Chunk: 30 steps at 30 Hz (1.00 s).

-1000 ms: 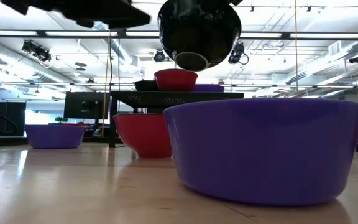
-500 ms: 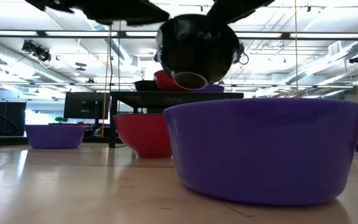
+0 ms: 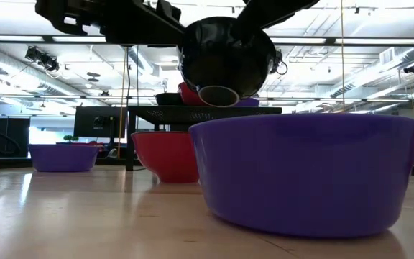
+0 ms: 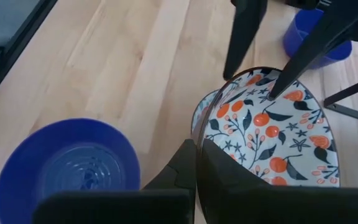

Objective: Pick & Place Mini bowls
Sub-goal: Stack the bottom black bowl on the black bowl on the shelf

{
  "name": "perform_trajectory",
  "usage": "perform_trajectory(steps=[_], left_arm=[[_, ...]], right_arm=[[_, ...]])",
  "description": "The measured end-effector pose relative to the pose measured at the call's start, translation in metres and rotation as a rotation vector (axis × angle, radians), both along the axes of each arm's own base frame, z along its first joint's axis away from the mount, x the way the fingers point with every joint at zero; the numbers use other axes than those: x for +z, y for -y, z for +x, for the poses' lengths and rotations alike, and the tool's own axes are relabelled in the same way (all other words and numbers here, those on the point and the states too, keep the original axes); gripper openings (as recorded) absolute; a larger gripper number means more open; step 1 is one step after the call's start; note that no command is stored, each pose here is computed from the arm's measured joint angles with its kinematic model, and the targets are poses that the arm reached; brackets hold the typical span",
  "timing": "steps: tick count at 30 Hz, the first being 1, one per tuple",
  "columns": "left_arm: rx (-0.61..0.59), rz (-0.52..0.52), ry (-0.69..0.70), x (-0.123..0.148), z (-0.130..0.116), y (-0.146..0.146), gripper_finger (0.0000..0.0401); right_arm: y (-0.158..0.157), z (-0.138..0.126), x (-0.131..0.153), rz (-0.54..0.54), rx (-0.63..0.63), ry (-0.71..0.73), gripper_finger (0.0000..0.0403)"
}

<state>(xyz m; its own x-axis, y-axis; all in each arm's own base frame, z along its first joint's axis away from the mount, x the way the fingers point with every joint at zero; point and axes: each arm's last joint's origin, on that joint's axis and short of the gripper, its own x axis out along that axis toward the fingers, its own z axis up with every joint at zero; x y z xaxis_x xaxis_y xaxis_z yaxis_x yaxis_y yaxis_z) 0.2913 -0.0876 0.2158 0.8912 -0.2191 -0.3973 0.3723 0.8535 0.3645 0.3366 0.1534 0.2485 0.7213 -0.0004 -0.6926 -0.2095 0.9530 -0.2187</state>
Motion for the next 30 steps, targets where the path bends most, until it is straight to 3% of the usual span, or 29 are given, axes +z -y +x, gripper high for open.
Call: perform_trajectory(steps=[9,22,26,30], left_arm=[[-0.017,-0.001,-0.012,-0.001,-0.001,0.001,0.0063],[-0.017,-0.013,-0.019,-0.001,-0.001,0.0,0.0137],[-0.02,-0.012,-0.021,-0.001,-0.001,0.0,0.0125],[-0.037,-0.011,-0.024,-0.002,-0.001,0.0,0.0084]], right_arm=[[-0.002,0.002,0.002,-0.017,0.047,0.033,0.0008],[0.008,0.01,0.005,-0.024,0.037,0.075,0.0008],[0.008,0.01,0.005,-0.03,0.051,0.075,0.0008],[0.008,0.01,0.005,-0.031,0.064,0.076,0.0009]])
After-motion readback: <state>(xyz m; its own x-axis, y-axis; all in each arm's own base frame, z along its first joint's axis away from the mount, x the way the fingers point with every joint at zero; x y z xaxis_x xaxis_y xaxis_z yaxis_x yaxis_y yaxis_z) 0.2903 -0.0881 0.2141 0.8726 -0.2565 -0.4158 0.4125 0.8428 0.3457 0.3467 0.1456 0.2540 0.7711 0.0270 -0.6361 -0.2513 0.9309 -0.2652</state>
